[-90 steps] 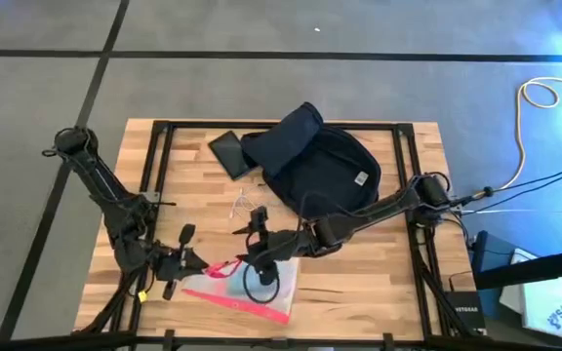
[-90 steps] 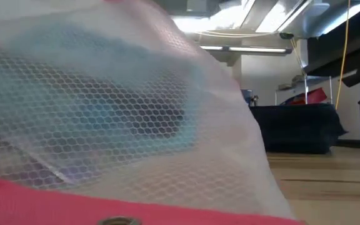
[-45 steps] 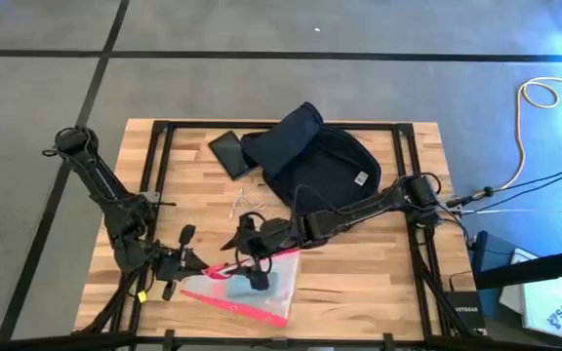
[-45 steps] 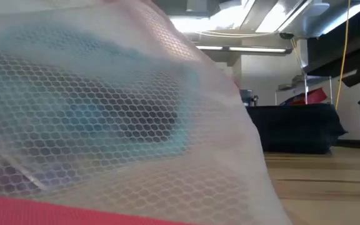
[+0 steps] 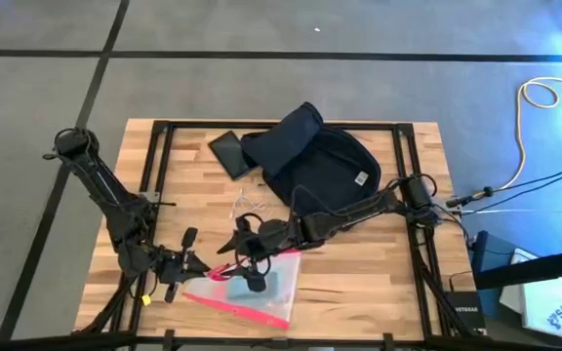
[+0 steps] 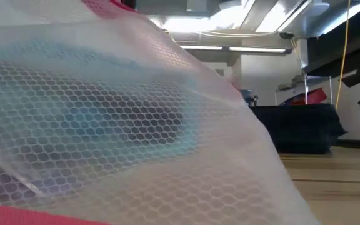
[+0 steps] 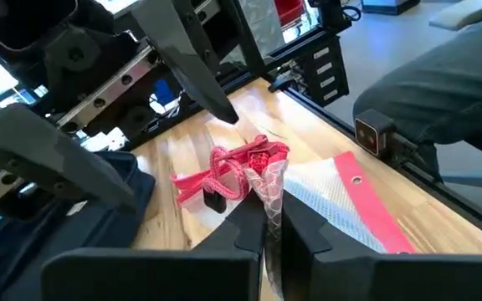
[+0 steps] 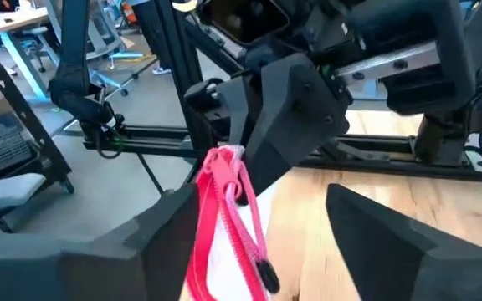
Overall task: Unpack backpack
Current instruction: Close the transparent zip bag
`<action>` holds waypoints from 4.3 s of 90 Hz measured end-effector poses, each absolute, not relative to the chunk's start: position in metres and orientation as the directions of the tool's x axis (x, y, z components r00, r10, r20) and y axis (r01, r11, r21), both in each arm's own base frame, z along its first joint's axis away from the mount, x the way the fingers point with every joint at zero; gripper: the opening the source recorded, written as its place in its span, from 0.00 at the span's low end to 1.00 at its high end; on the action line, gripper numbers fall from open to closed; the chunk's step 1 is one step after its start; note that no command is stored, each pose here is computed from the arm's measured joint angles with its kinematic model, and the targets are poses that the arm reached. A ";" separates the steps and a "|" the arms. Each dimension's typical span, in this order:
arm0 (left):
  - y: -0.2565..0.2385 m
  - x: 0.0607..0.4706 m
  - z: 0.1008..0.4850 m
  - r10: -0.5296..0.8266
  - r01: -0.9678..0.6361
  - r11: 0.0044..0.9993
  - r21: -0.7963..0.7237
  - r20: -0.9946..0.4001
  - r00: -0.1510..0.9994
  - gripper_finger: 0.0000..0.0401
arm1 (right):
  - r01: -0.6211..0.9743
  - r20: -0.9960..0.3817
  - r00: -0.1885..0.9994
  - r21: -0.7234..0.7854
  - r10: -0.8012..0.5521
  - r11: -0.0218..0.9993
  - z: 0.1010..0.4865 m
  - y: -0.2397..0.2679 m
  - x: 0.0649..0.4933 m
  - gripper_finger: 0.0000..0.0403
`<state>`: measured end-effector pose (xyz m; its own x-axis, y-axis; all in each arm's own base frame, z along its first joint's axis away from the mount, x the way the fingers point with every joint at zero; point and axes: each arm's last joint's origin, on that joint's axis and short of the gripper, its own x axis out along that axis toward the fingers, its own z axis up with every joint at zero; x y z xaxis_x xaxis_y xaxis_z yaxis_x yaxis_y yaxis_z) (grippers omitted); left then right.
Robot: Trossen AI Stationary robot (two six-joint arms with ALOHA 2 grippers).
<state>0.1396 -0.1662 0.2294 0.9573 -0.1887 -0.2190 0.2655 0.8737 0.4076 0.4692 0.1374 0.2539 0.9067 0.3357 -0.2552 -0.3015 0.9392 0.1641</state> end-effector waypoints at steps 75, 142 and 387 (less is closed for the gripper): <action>-0.167 0.140 0.231 -0.205 0.272 0.883 0.383 -0.207 0.957 0.00 | -0.338 -0.275 0.888 0.149 0.367 0.929 0.252 0.139 0.468 0.05; -0.168 0.140 0.231 -0.224 0.288 0.887 0.362 -0.207 0.952 0.00 | -0.396 -0.253 0.884 0.045 0.394 0.917 0.242 0.158 0.468 0.19; -0.164 0.142 0.231 -0.154 0.217 0.912 0.348 -0.201 0.968 0.00 | -0.115 -0.478 0.874 -0.383 -0.090 0.917 0.253 0.174 0.429 0.00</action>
<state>0.1416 -0.1645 0.2310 0.9675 -0.1539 -0.2006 0.2171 0.9121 0.3477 0.4290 0.1738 0.2532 0.8739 -0.0901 -0.4777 -0.1148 0.9166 -0.3829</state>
